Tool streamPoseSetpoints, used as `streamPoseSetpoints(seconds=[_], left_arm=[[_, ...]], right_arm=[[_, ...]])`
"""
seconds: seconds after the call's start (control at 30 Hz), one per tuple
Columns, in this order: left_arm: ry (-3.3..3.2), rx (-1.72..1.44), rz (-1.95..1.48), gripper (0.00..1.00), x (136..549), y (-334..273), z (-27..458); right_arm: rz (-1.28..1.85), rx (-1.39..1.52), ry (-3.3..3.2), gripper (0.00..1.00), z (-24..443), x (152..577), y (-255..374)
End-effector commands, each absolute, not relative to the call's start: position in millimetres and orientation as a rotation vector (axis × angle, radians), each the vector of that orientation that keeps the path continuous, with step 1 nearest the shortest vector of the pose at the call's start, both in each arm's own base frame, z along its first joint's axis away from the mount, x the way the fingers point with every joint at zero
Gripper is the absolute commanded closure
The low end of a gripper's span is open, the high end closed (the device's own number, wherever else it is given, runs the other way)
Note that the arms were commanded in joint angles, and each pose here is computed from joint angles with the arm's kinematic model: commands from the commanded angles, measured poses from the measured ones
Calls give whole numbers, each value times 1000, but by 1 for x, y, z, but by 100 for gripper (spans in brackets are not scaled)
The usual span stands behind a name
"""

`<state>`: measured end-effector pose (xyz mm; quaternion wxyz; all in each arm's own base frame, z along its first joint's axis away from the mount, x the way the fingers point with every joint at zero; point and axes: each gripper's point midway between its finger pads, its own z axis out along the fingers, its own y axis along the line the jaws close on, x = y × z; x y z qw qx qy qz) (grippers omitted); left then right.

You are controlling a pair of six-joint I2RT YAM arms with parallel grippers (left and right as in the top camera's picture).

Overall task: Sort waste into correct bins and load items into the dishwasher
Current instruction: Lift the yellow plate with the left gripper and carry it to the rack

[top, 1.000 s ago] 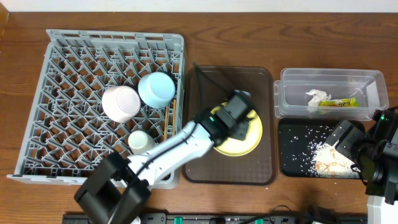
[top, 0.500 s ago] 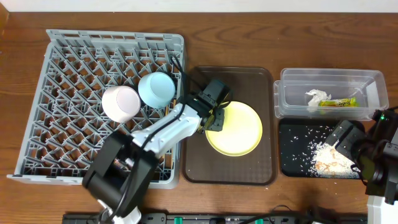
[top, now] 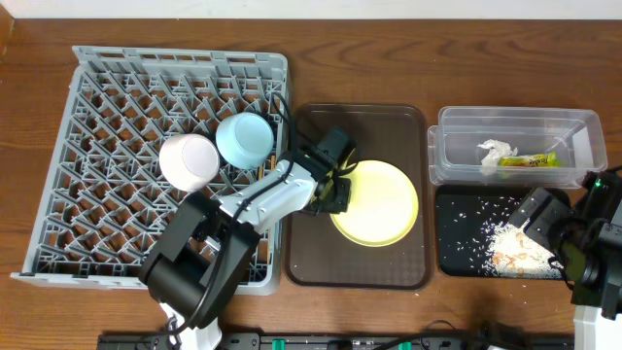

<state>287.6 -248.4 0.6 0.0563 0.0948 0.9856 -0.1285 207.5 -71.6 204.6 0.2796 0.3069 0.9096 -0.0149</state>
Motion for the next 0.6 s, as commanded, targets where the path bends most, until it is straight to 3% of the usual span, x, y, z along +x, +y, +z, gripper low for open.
streamPoseSetpoints(seconds=[0.0, 0.23, 0.57], left_arm=[[3090, 300, -359, 92, 264, -239, -28], [3009, 276, -299, 93, 284, -237, -17], [2614, 138, -123, 93, 317, -196, 121]], right_arm=[[-44, 832, 2420, 1, 210, 208, -73], [-44, 832, 2420, 1, 210, 208, -73], [-44, 832, 2420, 1, 210, 208, -73]])
